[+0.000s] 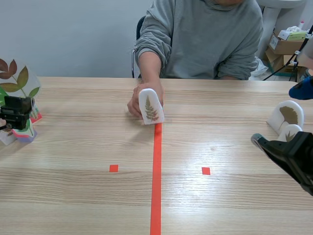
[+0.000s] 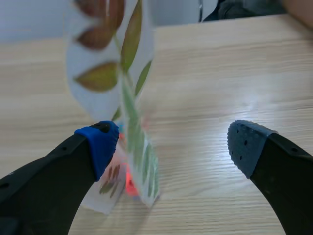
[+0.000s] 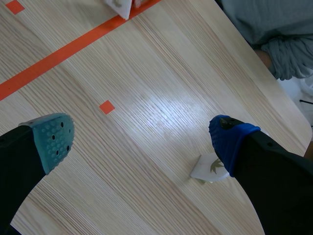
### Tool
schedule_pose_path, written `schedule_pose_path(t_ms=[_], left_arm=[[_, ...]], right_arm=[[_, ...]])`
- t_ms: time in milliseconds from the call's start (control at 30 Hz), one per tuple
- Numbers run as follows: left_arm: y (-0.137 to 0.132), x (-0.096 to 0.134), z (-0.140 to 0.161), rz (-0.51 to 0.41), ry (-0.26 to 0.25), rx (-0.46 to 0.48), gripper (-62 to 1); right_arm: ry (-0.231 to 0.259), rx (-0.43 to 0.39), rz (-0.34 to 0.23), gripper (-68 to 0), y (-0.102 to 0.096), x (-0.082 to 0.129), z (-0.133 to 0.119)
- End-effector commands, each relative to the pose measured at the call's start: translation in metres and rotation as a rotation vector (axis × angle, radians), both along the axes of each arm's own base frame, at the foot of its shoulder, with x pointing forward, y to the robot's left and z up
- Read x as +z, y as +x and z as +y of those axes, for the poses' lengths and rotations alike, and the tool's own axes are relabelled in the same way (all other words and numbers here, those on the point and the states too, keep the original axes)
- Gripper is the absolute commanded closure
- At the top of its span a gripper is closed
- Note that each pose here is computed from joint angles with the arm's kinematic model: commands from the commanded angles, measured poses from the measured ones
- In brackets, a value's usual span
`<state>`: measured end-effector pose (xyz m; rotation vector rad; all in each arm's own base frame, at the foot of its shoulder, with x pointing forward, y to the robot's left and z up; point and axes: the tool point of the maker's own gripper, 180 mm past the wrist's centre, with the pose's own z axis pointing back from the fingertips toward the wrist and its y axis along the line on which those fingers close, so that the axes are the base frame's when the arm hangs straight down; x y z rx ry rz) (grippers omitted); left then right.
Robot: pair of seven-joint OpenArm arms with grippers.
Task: Do the leaf sorting experiment
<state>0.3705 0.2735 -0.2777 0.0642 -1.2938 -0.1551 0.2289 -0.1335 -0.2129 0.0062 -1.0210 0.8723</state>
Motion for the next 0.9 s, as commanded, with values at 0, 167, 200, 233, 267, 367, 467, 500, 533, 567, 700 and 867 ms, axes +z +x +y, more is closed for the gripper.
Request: schedule_pose_path(t_ms=[0, 167, 200, 233, 267, 367, 467, 500, 533, 567, 700, 867], left_arm=[[-0.002, 0.037, 0.011, -0.086, 0.033, 0.016, -48.4], [-0.026, 0.085, 0.001, -0.156, 0.089, -0.020, -48.4], [-0.032, 0.092, -0.003, -0.164, 0.108, -0.034, -48.4], [-0.038, 0.096, -0.009, -0.168, 0.124, -0.052, -48.4], [-0.044, 0.100, -0.017, -0.168, 0.138, -0.080, -48.4], [-0.064, 0.104, -0.049, -0.157, 0.136, -0.196, -48.4], [-0.087, 0.105, -0.082, -0.135, 0.105, -0.315, -48.4], [-0.094, 0.104, -0.091, -0.125, 0.096, -0.344, -48.4], [-0.101, 0.104, -0.100, -0.116, 0.080, -0.373, -48.4], [-0.108, 0.103, -0.108, -0.104, 0.074, -0.402, -48.4], [-0.129, 0.091, -0.133, -0.040, 0.054, -0.484, -48.4], [-0.147, 0.077, -0.155, 0.028, -0.020, -0.558, -48.4]], right_arm=[[0.004, -0.006, -0.023, -56.4, 0.004, 0.005, -0.002], [0.004, -0.006, -0.023, -56.4, 0.004, 0.005, -0.002], [0.004, -0.006, -0.023, -56.4, 0.004, 0.005, -0.002], [0.004, -0.006, -0.023, -56.4, 0.004, 0.005, -0.002], [0.004, -0.006, -0.023, -56.4, 0.004, 0.005, -0.002], [0.004, -0.006, -0.023, -56.4, 0.004, 0.005, -0.002], [0.005, -0.006, -0.023, -56.4, 0.004, 0.005, -0.002], [0.006, -0.006, -0.023, -56.4, 0.004, 0.005, -0.001], [0.006, -0.006, -0.023, -56.4, 0.004, 0.005, -0.001], [0.006, -0.006, -0.023, -56.4, 0.004, 0.005, -0.001], [0.020, 0.000, -0.029, -55.8, 0.004, 0.007, 0.001], [0.084, -0.001, -0.016, -50.6, 0.003, 0.008, 0.006]])
